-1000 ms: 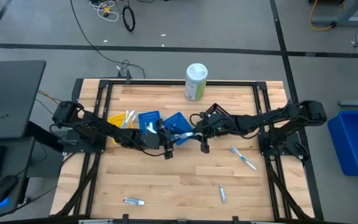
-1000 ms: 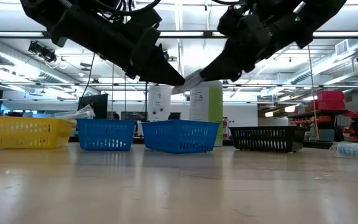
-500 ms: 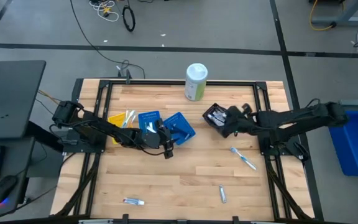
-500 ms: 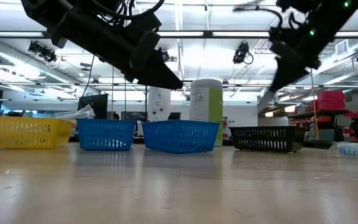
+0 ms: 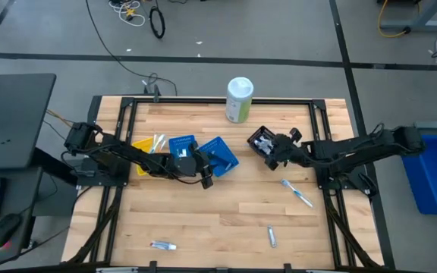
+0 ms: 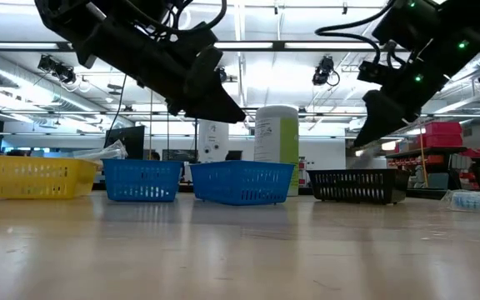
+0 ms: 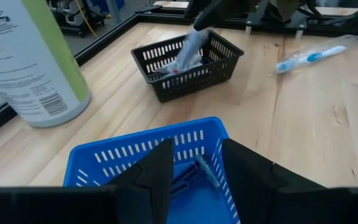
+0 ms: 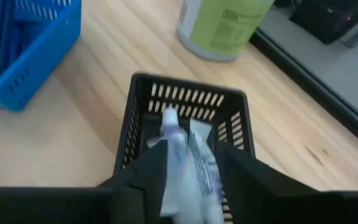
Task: Pick & Place Travel size toiletries
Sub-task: Put the white toothpaste into the black bin, then put the blue toothbrush into the yellow bin
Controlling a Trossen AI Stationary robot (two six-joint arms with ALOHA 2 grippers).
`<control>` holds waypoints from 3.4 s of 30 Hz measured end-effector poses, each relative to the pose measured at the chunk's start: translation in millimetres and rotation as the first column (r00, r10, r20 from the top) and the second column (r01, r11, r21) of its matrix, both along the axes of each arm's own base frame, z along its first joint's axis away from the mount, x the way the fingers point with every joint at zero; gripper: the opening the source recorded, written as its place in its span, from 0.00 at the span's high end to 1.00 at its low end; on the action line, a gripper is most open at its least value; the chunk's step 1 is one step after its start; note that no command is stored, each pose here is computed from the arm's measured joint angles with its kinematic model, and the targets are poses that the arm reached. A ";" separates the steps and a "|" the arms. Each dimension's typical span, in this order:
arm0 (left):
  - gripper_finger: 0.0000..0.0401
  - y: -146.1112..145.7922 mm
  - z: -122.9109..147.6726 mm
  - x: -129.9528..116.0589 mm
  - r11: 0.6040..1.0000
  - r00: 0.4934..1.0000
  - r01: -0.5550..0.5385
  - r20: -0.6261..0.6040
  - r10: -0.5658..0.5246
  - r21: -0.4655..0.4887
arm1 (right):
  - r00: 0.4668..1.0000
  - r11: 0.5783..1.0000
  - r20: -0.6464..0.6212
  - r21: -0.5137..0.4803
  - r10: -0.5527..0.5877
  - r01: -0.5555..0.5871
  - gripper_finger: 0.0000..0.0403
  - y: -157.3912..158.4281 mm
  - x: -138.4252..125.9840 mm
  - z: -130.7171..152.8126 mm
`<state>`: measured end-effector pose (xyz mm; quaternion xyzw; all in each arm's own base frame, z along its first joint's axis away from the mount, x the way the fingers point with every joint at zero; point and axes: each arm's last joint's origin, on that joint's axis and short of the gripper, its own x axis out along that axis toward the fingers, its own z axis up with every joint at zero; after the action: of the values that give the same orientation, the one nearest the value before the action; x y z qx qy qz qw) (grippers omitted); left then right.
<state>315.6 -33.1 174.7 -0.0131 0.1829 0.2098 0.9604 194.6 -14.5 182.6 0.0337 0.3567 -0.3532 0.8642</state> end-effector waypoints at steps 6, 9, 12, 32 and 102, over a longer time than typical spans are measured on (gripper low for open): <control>0.64 -0.3 -0.2 0.1 1.000 1.000 0.015 -0.003 -0.015 -0.006 | 1.000 0.999 0.007 -0.023 0.027 -0.027 0.49 -0.5 2.4 2.0; 0.64 -0.7 -0.4 0.1 1.000 1.000 0.020 -0.004 -0.020 -0.008 | 0.999 0.999 0.019 -0.019 0.035 -0.034 0.45 0.3 4.4 5.4; 0.64 -0.6 -0.4 0.2 1.000 1.000 0.019 -0.003 -0.019 -0.008 | 0.995 0.997 0.060 0.022 0.076 -0.078 0.43 2.9 11.1 17.6; 0.64 0.2 -0.5 0.0 1.000 1.000 0.008 -0.004 -0.008 -0.005 | 0.945 0.756 -0.273 0.653 0.180 0.044 0.61 75.6 -32.3 23.9; 0.53 31.4 65.7 31.5 0.970 0.887 0.239 0.418 -0.197 -0.051 | 0.373 0.794 0.725 -0.396 0.579 -0.462 0.97 16.7 54.3 52.0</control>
<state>347.0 -1.8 240.4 -0.0845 -0.0119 0.0838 0.9928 248.9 2.2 234.6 0.0244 -0.1169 -0.0265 0.9925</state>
